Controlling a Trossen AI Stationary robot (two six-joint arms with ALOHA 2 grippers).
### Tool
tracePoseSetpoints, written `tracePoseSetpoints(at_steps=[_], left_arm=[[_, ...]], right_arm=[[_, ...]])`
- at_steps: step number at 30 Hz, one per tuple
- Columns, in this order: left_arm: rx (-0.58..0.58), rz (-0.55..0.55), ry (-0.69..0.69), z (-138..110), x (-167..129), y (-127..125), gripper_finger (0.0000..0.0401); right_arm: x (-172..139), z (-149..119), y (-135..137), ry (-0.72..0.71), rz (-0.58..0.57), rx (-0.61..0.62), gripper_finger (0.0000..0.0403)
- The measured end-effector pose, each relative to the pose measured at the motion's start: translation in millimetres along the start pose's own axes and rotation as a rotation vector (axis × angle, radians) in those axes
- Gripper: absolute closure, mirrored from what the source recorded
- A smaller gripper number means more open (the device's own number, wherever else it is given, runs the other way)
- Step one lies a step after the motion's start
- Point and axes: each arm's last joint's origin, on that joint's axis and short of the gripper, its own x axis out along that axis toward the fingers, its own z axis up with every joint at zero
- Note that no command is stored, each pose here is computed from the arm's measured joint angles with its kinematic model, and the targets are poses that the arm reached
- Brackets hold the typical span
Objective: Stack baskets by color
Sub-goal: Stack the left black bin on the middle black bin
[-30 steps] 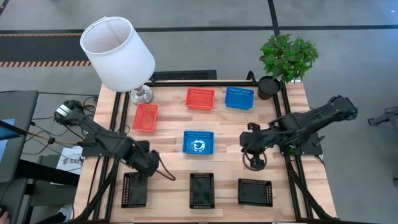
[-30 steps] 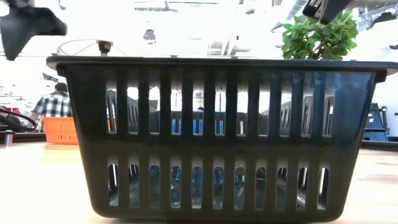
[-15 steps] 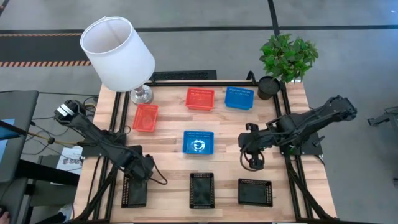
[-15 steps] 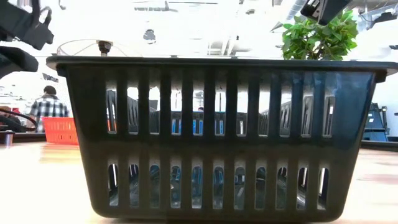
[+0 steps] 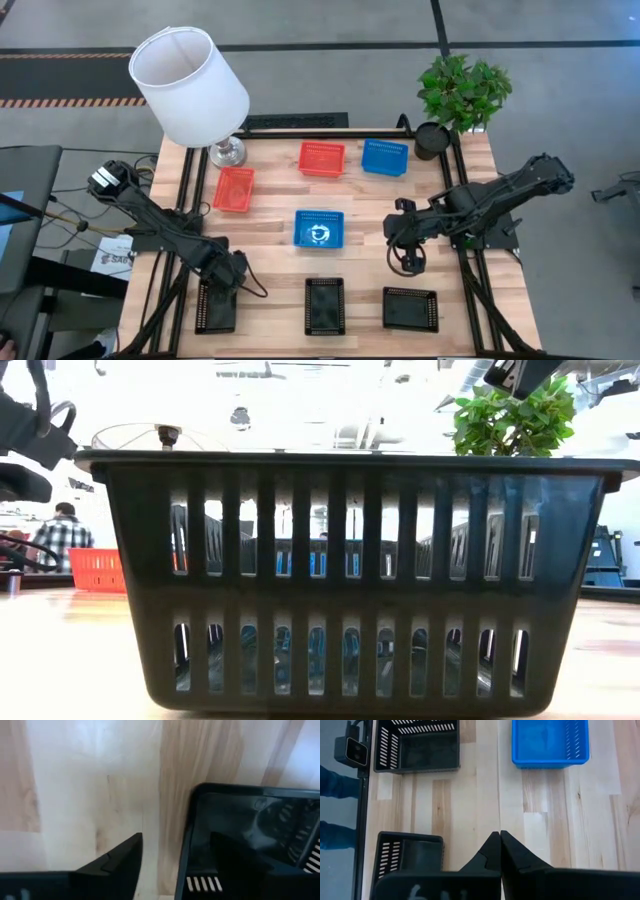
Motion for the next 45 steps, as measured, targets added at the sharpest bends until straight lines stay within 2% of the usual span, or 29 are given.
tracePoseSetpoints(at_steps=[5, 11, 15, 19, 30, 33, 37, 45], left_arm=[[0.000, -0.021, 0.022, -2, 4, 1, 0.0270], [0.000, -0.034, 0.032, -2, 4, 1, 0.0388], [0.015, -0.064, 0.051, 0, 1, -1, 0.0397], [0.028, -0.130, 0.032, 9, -16, -5, 0.0400], [-0.045, -0.319, -0.248, 55, -109, -12, 0.0401], [-0.067, -0.317, -0.354, 73, -133, -12, 0.0401], [-0.010, -0.273, -0.458, 106, -153, -13, 0.0401], [0.149, -0.242, -0.458, 186, -145, -16, 0.0401]], right_arm=[[0, 0, 0, 0.001, -0.002, 0.002, 0.0393], [0, 0, 0, 0.001, -0.002, 0.002, 0.0393], [0, 0, 0, 0.001, -0.002, 0.002, 0.0393], [0, 0, 0, 0.001, -0.002, 0.002, 0.0393], [0, 0, -1, 0.001, -0.002, 0.002, 0.0393], [0, 0, 0, 0.003, -0.002, -0.001, 0.0393], [0, -1, 0, 0.012, -0.005, -0.001, 0.0393], [0, -7, -3, 0.073, -0.029, -0.007, 0.0393]])
